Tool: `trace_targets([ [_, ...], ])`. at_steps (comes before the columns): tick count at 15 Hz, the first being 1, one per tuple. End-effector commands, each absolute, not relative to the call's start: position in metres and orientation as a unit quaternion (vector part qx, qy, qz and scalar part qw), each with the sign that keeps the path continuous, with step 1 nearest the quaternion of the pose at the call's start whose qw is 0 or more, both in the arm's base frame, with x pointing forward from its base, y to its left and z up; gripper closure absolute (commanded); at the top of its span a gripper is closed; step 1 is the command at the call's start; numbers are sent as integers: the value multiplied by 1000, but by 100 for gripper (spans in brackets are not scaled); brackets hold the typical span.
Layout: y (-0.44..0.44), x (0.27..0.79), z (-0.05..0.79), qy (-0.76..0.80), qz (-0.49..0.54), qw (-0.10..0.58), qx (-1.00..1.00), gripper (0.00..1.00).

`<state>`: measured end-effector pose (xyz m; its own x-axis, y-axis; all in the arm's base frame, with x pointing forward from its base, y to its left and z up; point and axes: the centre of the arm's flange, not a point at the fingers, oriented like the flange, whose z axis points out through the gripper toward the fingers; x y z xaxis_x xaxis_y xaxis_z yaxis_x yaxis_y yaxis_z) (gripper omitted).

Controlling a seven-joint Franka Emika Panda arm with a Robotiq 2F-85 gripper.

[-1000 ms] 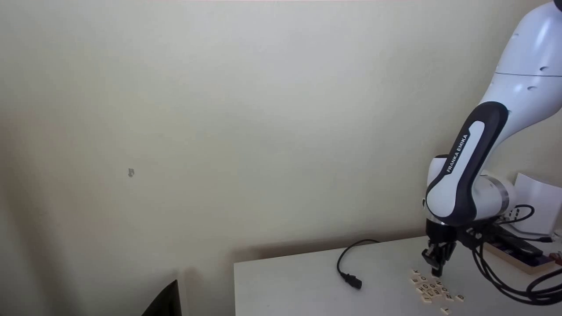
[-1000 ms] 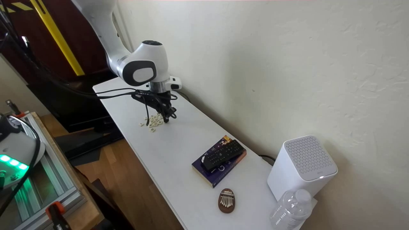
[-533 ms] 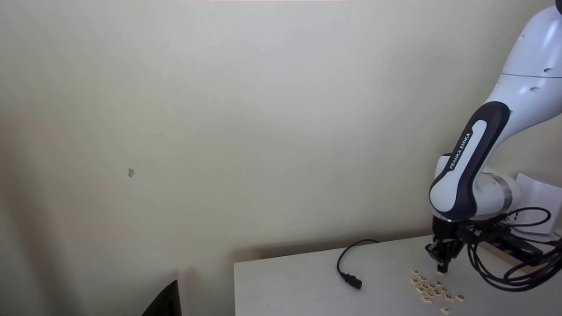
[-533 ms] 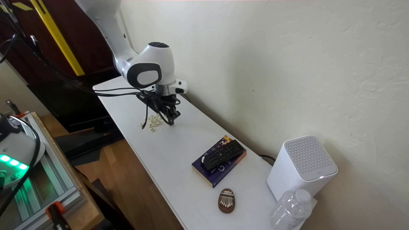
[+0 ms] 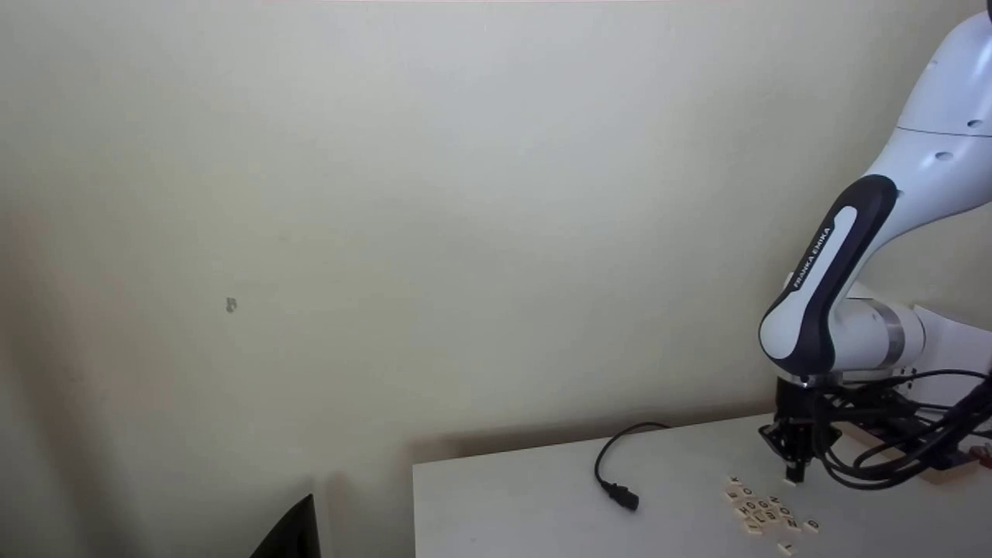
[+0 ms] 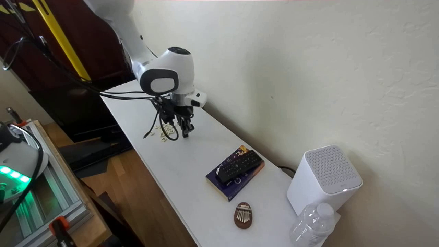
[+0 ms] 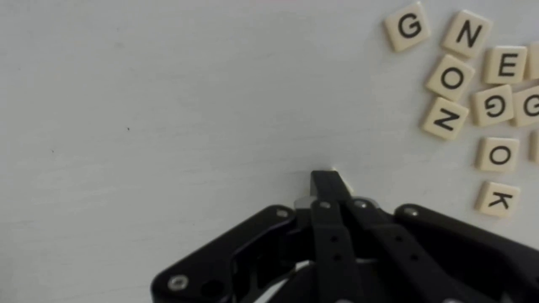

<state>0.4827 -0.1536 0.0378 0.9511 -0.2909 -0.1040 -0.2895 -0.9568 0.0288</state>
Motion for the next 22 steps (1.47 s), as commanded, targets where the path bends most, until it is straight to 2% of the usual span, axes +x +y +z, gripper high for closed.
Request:
trace_targets([
  [1,-161,485,22,-190,-71,-7,979,100],
  [13,-155,483,56,-205,-36,-5,978,100],
  [22,-127,483,70,-153,-22,-2,988,100],
])
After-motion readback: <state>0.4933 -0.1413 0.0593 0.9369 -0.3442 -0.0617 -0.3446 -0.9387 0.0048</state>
